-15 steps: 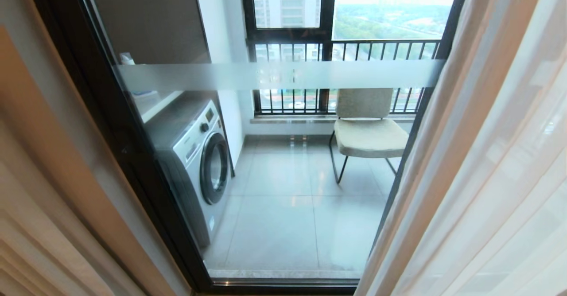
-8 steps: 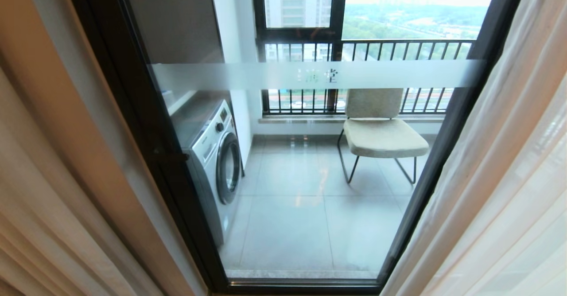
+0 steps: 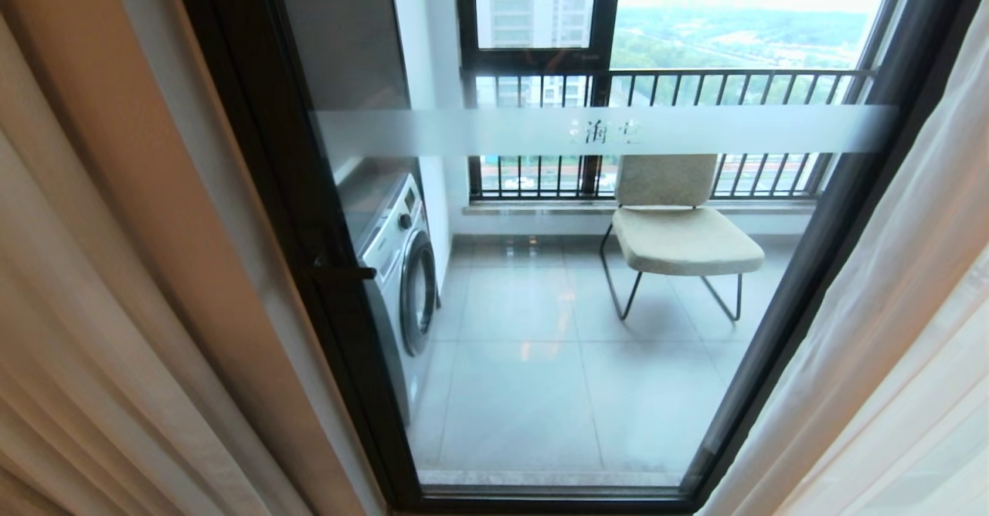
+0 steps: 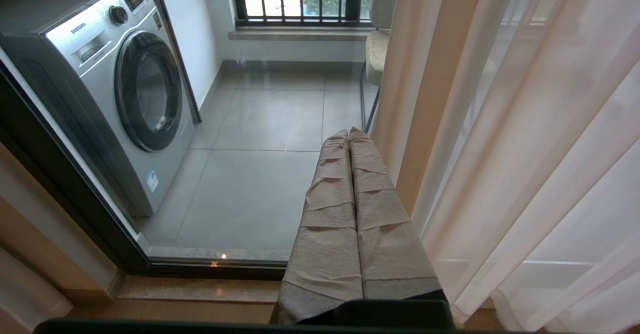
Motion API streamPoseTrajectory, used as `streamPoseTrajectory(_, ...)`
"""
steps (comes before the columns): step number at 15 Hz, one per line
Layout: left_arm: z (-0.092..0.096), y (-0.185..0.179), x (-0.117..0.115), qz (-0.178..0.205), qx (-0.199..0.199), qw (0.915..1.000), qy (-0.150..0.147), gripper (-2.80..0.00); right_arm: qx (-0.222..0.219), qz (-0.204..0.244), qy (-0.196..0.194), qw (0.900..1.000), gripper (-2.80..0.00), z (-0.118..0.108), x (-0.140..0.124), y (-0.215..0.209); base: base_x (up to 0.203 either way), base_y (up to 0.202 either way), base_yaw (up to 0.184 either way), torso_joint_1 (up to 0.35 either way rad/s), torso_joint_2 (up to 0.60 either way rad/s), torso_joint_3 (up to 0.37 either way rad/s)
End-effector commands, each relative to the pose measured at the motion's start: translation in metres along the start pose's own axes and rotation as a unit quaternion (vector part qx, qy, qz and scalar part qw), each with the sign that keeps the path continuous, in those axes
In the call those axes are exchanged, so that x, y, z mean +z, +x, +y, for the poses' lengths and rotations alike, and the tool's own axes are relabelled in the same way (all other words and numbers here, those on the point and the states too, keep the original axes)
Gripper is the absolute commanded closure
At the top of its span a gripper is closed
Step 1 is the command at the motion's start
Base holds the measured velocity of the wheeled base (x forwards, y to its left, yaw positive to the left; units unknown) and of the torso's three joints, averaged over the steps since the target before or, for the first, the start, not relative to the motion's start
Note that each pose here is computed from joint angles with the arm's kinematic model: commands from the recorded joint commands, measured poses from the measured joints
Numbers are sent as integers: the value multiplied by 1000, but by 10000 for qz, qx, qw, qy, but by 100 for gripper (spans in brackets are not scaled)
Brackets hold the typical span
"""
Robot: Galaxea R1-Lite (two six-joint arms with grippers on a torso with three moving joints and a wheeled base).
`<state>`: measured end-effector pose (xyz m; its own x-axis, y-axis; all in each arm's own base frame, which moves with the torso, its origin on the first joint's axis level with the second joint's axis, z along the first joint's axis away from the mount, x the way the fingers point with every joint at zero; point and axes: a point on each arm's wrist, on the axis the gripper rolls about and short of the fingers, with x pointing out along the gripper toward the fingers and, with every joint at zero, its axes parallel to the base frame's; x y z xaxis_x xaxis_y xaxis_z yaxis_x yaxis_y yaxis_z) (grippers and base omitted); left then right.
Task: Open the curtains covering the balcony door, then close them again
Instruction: Close the inner curtains on both sides
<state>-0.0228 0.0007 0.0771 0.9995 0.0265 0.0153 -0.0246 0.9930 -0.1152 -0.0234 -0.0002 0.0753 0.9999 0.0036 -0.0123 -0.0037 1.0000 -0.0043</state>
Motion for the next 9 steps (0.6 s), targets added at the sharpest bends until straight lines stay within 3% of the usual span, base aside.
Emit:
streamPoseTrajectory(1,0,0,0,-8,0,10000,-8,0,5,14,-2,10000,0,0,0,0,0,0,0,0,0,0)
streamPoseTrajectory(9,0,0,0,-8,5,10000,0,0,5,0,-2,10000,0,0,0,0,0,0,0,0,0,0)
